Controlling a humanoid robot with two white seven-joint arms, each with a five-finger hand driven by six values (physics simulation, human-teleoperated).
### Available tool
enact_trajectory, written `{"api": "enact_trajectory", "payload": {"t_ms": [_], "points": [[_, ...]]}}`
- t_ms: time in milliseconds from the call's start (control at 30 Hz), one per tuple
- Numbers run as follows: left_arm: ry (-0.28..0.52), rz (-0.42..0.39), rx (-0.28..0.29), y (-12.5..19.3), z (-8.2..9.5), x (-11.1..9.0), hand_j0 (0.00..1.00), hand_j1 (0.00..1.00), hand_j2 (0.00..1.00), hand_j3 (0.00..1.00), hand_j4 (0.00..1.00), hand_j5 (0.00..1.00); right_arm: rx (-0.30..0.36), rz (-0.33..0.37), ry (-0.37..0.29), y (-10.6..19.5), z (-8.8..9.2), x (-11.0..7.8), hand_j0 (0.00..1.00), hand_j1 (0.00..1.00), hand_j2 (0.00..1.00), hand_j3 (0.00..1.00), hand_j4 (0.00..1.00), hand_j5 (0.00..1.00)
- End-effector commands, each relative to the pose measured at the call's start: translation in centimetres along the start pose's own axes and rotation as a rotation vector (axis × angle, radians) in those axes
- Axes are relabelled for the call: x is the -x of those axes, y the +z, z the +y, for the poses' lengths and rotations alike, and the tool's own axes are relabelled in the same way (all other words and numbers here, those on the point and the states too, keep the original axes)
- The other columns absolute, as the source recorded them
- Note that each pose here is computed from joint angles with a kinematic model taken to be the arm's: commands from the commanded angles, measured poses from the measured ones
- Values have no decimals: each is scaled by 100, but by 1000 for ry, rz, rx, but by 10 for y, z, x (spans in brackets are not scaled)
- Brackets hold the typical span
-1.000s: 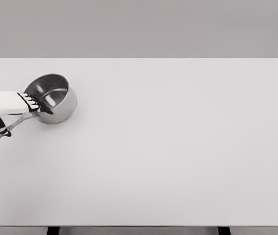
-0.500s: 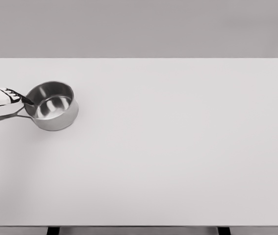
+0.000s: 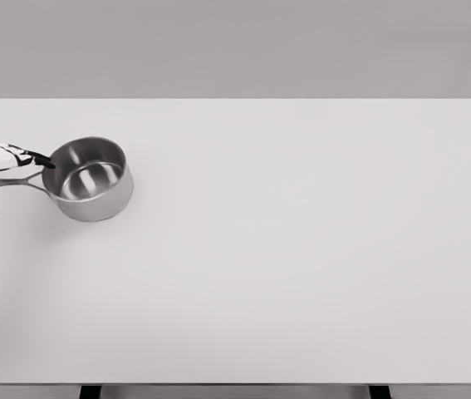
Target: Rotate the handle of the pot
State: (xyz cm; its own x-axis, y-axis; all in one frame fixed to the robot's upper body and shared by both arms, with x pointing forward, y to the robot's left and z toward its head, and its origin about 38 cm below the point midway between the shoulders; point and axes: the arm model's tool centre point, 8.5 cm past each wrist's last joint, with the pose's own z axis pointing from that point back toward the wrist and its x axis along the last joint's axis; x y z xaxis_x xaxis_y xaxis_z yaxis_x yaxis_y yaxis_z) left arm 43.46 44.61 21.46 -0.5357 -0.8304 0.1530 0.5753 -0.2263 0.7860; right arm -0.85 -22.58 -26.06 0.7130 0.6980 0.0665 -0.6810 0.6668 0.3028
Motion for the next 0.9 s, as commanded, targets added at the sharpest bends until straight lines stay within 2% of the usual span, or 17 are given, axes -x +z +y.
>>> {"api": "enact_trajectory", "payload": {"t_ms": [0,367,467,567,733,867], "points": [[3,-5,-9,-2,3,-1,100,100,100,100,100,100,0,0,0,0,0,0,100,100,100,100,100,100],[-11,-11,-32,-4,15,-4,100,100,100,100,100,100,0,0,0,0,0,0,100,100,100,100,100,100],[3,-2,-34,-5,13,0,100,100,100,100,100,100,0,0,0,0,0,0,100,100,100,100,100,100],[-13,12,-42,-4,16,2,100,100,100,100,100,100,0,0,0,0,0,0,100,100,100,100,100,100],[-111,76,-95,-2,23,8,100,100,100,100,100,100,0,0,0,0,0,0,100,100,100,100,100,100],[-121,76,-106,-4,24,7,100,100,100,100,100,100,0,0,0,0,0,0,100,100,100,100,100,100]]}}
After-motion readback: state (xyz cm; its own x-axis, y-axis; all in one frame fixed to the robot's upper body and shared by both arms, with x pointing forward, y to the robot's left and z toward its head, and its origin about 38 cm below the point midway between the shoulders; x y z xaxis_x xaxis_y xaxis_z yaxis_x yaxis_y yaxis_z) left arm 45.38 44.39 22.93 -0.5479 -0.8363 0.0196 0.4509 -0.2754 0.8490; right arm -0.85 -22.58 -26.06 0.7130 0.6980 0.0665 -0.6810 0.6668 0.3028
